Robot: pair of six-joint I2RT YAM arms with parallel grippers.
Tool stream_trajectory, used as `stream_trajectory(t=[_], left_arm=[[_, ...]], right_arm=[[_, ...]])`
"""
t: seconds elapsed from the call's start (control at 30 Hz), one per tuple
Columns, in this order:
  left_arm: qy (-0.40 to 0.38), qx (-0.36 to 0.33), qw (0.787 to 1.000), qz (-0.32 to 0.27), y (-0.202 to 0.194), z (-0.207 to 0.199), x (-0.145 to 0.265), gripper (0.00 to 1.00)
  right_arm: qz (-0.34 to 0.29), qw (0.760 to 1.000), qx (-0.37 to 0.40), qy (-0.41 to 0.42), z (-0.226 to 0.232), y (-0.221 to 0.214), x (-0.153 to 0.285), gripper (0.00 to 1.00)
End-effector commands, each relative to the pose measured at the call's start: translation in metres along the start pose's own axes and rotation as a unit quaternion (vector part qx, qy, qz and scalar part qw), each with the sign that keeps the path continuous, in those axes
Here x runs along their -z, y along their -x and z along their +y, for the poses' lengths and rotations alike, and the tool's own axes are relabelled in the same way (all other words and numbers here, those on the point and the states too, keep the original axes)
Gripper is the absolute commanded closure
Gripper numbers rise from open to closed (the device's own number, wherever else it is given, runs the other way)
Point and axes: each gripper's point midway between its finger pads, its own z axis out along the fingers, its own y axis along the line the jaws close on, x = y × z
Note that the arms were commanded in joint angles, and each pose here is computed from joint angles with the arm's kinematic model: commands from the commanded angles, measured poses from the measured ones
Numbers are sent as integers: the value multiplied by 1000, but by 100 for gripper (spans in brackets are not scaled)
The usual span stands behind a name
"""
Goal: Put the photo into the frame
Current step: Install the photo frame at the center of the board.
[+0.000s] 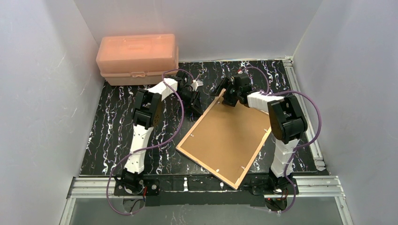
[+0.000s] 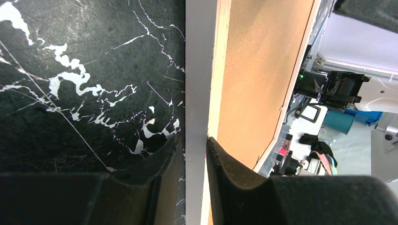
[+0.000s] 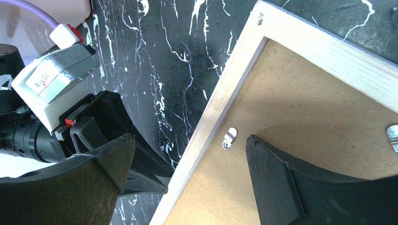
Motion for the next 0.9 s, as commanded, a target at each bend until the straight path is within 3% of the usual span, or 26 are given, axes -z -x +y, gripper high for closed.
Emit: stream_trajectory(t=[0.0,0.87], left_arm=[[47,-17,999,10,-8,10,2,75],[46,-21,999,18,-17,13,-1,75]], right_arm=[[7,1000,-10,23,10,-4,1,4],[6,999,-15,39,18,-6,-16,5]])
